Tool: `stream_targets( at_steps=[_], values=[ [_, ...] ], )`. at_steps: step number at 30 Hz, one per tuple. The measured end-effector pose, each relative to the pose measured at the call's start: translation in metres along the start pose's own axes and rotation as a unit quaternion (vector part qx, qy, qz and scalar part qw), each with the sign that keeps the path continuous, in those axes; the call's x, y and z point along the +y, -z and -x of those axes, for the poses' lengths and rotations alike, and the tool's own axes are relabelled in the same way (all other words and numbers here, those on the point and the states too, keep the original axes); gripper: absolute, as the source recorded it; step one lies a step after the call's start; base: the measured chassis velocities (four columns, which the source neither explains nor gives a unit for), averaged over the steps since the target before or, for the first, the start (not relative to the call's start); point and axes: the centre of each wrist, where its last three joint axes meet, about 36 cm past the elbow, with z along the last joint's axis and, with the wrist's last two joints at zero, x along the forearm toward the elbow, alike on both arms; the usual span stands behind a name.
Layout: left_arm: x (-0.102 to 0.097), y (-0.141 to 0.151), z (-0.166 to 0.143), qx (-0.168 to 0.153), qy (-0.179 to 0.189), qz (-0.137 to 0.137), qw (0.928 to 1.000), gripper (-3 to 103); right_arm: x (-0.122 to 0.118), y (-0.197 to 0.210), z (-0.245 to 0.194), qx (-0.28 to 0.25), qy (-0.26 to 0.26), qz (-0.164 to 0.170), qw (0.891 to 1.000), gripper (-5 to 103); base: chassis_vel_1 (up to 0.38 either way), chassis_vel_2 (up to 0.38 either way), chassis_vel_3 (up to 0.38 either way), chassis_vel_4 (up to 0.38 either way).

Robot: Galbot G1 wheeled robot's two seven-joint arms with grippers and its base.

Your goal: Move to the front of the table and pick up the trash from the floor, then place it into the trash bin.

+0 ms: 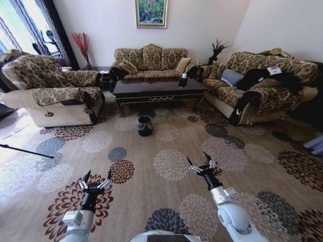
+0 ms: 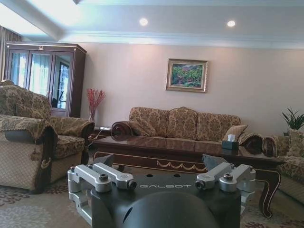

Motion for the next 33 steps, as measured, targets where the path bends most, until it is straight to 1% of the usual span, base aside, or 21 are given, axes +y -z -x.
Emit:
stream_targets(
  at_steps=[33],
  values=[
    [0.0000,0.0000,0.0000,0.000,0.000,0.000,1.0000,100,0.0000,0.0000,0.0000,0.000,0.000,0.000,1.000,100,0.000,0.000,0.000,0.000]
  ],
)
